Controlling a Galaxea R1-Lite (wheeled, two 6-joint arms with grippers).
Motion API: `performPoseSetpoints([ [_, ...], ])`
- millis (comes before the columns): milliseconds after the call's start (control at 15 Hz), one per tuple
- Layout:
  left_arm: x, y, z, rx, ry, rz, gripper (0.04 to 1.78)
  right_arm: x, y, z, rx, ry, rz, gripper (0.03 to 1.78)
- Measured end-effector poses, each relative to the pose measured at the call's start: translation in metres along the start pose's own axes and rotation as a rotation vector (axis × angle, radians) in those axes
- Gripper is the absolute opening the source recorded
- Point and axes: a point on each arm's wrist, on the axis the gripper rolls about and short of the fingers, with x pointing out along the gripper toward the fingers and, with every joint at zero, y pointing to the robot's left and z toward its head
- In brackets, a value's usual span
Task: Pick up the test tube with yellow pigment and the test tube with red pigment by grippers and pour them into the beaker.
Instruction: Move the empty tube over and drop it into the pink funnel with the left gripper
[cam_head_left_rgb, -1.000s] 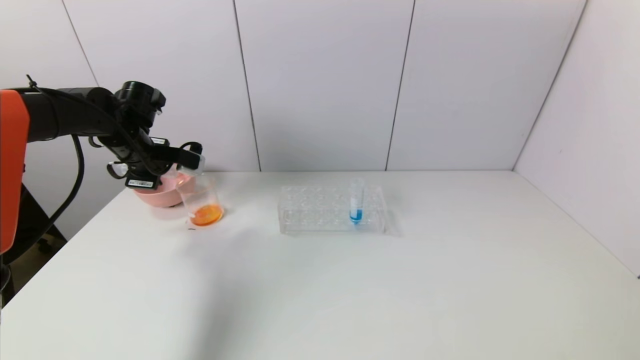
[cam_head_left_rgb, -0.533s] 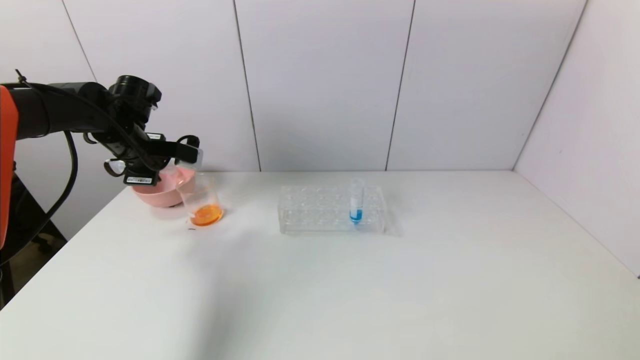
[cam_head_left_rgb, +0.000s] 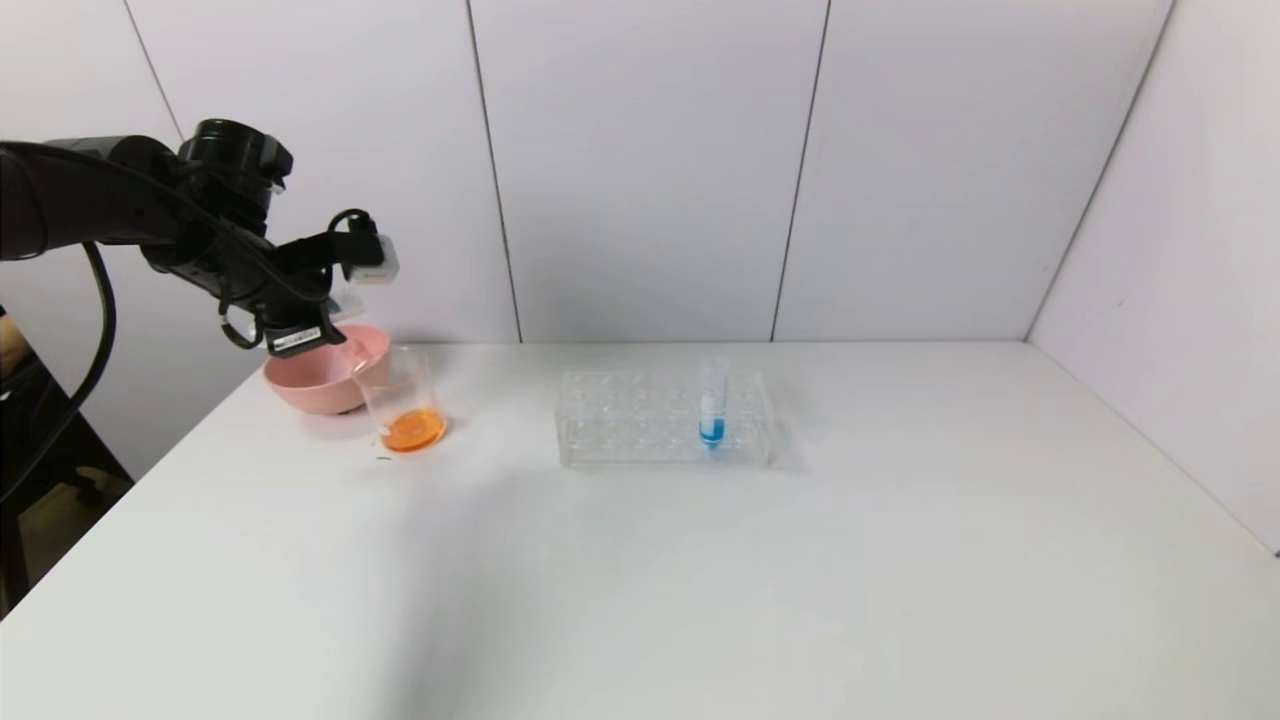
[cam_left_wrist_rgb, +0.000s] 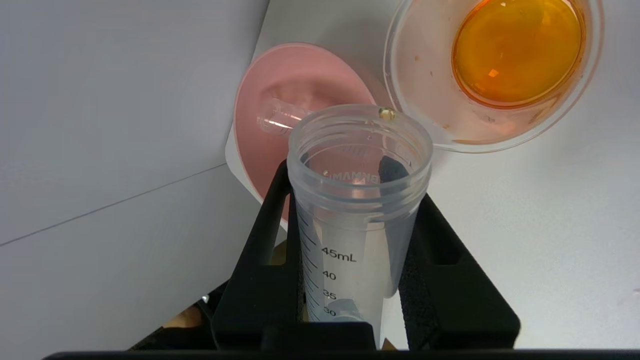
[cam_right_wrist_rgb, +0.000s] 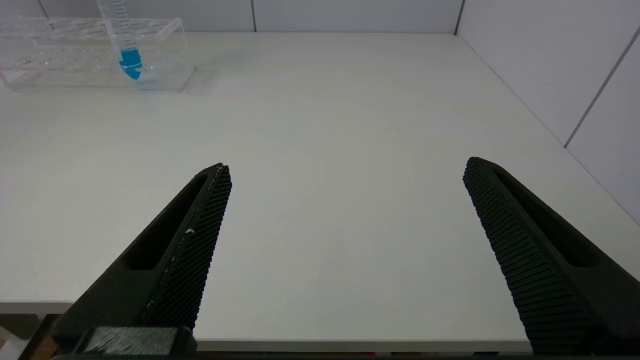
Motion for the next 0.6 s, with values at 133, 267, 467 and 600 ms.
performPoseSetpoints([
  [133,-0.007,0.004,-0.003,-0.082,-0.032,0.006,0.54,0.0,0.0,0.0,0.0,0.0,0.0,1.7],
  [267,-0.014,0.007,-0.005,-0.17,-0.05,0.014,0.54,0.0,0.0,0.0,0.0,0.0,0.0,1.7],
  [467,-0.022,0.01,-0.005,-0.368,-0.091,0.008,0.54,0.0,0.0,0.0,0.0,0.0,0.0,1.7],
  [600,-0.027,0.013,-0.004,-0.504,-0.135,0.021,0.54,0.0,0.0,0.0,0.0,0.0,0.0,1.7],
])
